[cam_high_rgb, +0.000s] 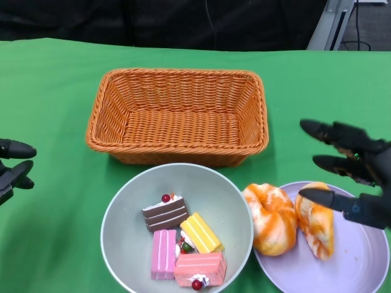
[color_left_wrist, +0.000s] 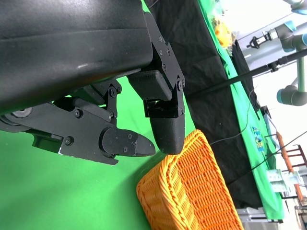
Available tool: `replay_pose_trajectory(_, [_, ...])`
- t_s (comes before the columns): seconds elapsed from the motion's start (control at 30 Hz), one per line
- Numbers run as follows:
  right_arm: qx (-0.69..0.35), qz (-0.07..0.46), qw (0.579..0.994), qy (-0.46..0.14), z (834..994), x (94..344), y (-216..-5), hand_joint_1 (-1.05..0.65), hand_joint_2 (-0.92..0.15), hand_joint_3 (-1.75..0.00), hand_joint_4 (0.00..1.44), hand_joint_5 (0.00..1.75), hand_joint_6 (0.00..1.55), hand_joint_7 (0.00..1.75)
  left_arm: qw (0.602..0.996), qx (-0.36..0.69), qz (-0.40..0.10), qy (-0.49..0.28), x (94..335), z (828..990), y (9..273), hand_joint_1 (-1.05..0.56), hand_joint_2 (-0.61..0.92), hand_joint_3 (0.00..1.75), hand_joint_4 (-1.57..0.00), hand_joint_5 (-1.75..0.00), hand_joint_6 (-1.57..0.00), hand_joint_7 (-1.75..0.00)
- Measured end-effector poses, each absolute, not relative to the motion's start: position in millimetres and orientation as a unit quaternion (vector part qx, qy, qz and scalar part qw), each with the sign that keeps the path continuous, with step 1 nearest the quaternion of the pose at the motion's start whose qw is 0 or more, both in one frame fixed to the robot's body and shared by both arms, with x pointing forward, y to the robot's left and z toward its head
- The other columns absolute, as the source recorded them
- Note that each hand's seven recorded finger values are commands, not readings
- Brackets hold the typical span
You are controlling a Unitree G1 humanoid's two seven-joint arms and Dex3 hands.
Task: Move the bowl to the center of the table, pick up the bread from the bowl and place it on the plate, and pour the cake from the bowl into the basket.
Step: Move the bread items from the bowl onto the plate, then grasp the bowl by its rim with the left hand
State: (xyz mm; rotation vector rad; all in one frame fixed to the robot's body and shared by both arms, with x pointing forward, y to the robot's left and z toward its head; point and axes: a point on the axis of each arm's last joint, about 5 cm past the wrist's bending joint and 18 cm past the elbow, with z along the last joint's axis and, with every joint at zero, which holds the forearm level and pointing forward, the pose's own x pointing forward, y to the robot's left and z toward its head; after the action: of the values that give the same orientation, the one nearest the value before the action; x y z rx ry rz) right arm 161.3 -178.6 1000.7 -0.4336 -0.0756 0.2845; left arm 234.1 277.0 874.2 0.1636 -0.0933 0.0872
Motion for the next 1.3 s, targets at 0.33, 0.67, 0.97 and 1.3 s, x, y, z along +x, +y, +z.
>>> replay_pose_trajectory(0.33, [0.025,0.095,0.988,-0.116,977.9,158,-173,-0.45,-0.92,-0.17,0.79,0.19,0.62,0.11,0.990,0.121,0.030,-0.069,232,876.2,283,-0.20,0.92,0.22,-0.82,-1.22,-0.86,-0.82])
replay_pose_trajectory(0.67, [0.075,0.104,0.985,-0.114,969.3,151,-175,-0.39,-0.92,-0.14,0.60,0.57,0.63,0.12,0.972,0.164,-0.094,-0.141,234,891.8,285,-0.50,0.92,0.09,-0.72,-0.34,-0.77,-0.04])
replay_pose_trajectory(0.97, [0.084,0.096,0.987,-0.102,968.9,150,-176,-0.33,-0.92,-0.16,0.40,0.94,0.63,0.15,0.795,0.432,-0.351,-0.242,234,971.5,293,-0.77,0.92,0.13,-0.49,-0.03,-0.47,0.00])
replay_pose_trajectory(1.3, [0.102,0.112,0.984,-0.089,967.8,156,-175,-0.32,-0.90,-0.18,0.41,0.94,0.62,0.15,0.713,0.466,-0.383,-0.357,228,989.2,288,-0.71,0.86,0.00,-0.65,-0.06,-0.60,-0.04])
